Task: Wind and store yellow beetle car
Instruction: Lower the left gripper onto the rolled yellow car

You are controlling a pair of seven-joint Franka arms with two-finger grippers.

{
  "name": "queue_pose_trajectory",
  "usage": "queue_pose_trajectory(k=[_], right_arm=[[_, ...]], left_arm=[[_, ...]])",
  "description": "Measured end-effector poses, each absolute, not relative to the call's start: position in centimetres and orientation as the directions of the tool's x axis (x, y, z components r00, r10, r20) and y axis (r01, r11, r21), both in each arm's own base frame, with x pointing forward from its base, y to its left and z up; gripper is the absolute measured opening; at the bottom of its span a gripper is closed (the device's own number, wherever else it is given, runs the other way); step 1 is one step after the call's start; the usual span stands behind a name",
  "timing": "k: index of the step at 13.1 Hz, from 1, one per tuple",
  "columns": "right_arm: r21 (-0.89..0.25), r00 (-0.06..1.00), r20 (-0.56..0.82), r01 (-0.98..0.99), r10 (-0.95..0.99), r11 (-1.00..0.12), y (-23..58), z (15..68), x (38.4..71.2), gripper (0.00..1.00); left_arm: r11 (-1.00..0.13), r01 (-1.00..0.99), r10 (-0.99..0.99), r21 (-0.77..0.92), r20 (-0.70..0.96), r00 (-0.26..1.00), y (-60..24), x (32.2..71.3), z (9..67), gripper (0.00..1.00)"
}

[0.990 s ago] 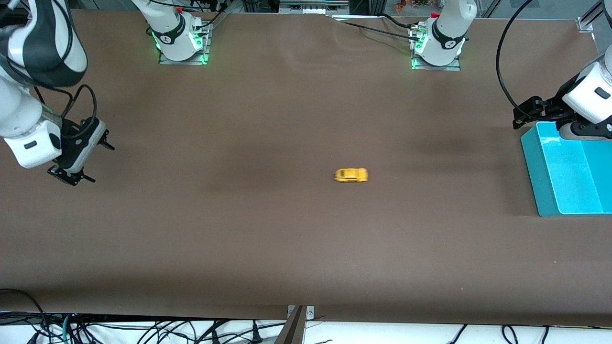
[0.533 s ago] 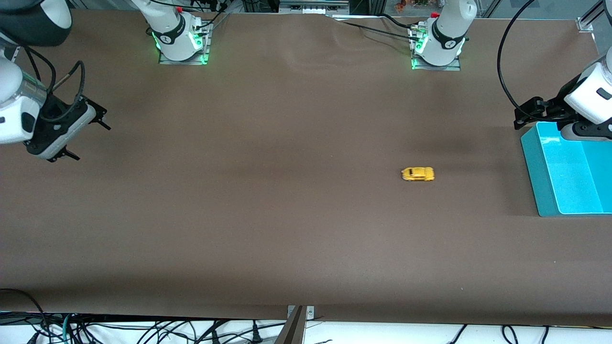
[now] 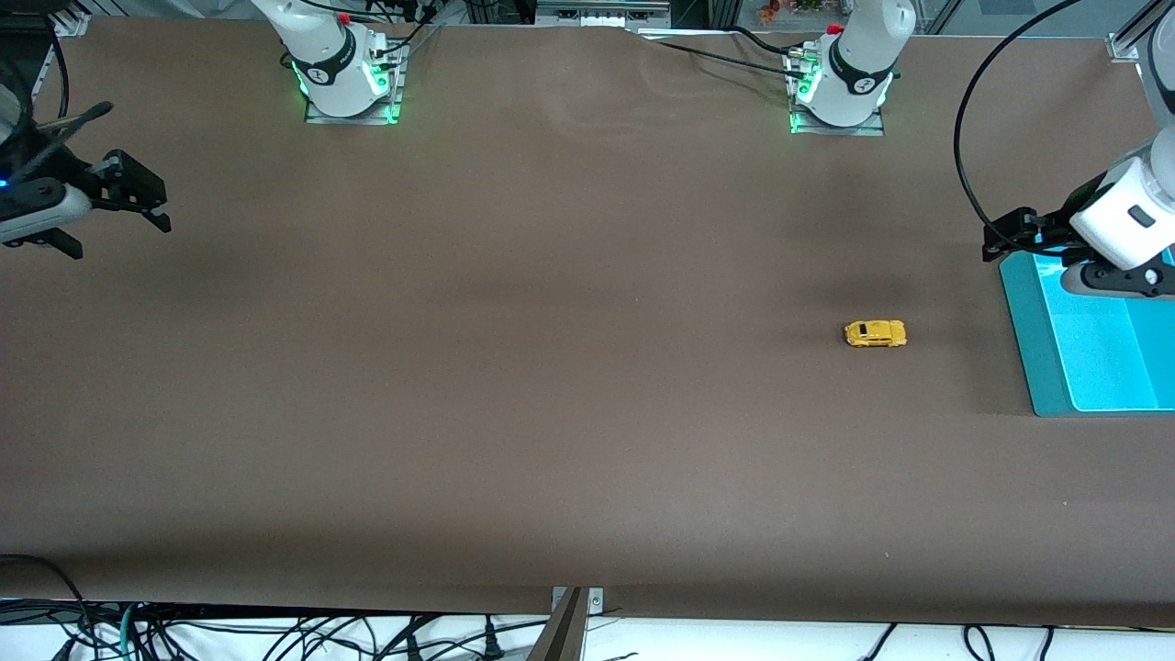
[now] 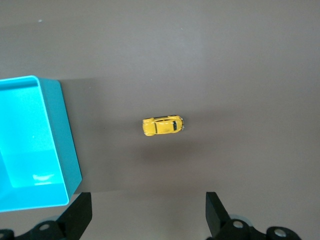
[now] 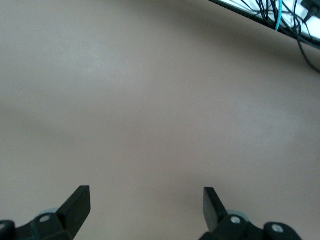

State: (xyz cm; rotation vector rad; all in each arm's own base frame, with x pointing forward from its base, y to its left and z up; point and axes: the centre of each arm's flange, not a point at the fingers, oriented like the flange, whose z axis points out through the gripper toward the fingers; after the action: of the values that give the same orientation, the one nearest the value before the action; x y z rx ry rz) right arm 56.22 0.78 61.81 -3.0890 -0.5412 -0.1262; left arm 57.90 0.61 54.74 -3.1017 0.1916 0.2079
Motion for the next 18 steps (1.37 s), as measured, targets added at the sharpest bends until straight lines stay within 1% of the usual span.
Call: queue_pose_trajectory(k=[4,7,9,12,15,18], right_arm=[[-0.021,0.985,0.034,0.171,0.17,-0.985,1.2,61.7,55.4,1.0],[-0.024,0.99,0.006,0.142,0.142,-0.99,2.5,61.6,55.0,1.0],[-0.025,0.99,0.003,0.141,0.141,-0.99,2.4,61.6,54.9,1.0],[-0.026,0.991,0.001,0.133,0.133,-0.991,1.6,61.6,54.9,1.0],[-0.026,0.987,0.001,0.159,0.159,-0.987,3.0,61.6,54.9,1.0],[-0.029,0.988,0.001,0.154,0.154,-0.988,2.6,61.6,54.9,1.0]], left_arm=[[-0.952,-0.304,-0.303,0.028,-0.202,0.931,0.6,59.2,50.6,1.0],[-0.869,-0.487,-0.494,0.092,-0.231,0.838,0.6,60.4,46.6,1.0],[-0.774,-0.621,-0.632,0.121,-0.201,0.748,0.9,60.9,43.5,1.0],[-0.598,-0.788,-0.801,0.149,-0.15,0.58,1.2,59.9,37.1,1.0],[-0.449,-0.881,-0.893,0.148,-0.103,0.438,2.2,57.8,31.1,1.0],[-0.28,-0.955,-0.96,0.1,-0.051,0.276,3.1,55.6,25.1,1.0]])
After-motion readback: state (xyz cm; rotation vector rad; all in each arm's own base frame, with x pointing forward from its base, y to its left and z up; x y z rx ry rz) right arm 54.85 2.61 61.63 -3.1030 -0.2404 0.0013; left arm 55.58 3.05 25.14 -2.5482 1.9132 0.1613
